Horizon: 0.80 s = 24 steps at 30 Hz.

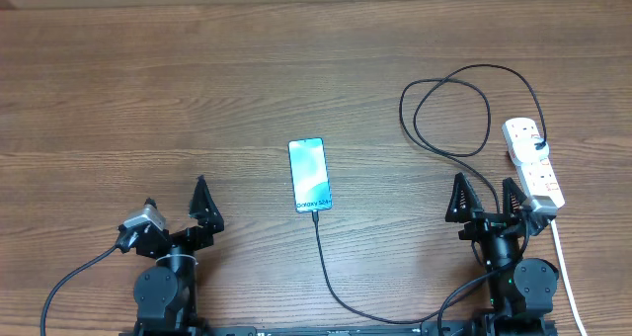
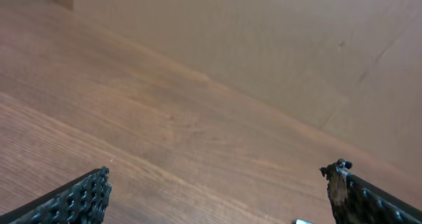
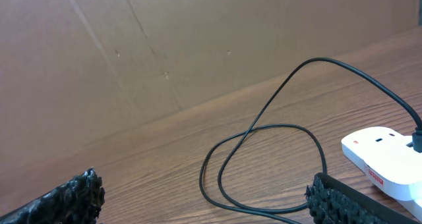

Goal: Plug charger to phone and switch on socket

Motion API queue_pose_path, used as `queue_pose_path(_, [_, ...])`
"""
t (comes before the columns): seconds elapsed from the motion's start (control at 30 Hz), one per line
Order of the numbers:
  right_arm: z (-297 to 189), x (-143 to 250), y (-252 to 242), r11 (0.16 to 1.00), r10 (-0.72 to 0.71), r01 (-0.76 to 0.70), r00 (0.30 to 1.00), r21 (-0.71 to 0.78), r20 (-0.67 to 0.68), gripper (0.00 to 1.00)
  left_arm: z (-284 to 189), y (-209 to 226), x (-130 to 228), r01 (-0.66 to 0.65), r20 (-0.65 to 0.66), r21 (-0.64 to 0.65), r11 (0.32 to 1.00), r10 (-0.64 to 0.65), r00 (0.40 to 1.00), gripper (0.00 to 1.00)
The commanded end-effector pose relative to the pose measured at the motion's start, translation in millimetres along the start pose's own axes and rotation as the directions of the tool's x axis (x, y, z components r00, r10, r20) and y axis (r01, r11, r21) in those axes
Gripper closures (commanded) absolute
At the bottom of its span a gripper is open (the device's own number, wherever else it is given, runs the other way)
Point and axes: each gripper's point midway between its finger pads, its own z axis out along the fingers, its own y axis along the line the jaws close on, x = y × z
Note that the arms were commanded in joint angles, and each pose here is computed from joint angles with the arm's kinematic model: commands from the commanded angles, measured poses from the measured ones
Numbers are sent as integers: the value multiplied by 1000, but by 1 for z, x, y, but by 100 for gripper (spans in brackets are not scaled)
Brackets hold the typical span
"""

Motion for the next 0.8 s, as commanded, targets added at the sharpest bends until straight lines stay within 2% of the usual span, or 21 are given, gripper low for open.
queue_pose_path(0.0, [0, 1, 0, 1000, -8, 8, 1000, -1, 7, 0, 2, 7, -1, -20, 42, -20, 1000, 21, 999, 1])
queue_pose_path(0.13, [0, 1, 0, 1000, -8, 8, 1000, -1, 8, 0, 4, 8, -1, -33, 54, -19, 999, 34, 998, 0])
queue_pose_path(0.33, [0, 1, 0, 1000, -8, 8, 1000, -1, 8, 0, 4, -2, 7, -173, 19, 46, 984, 172, 985, 0])
queue_pose_path(0.77, [0, 1, 0, 1000, -8, 8, 1000, -1, 8, 0, 4, -7, 10, -225, 11, 77, 971, 225, 974, 0])
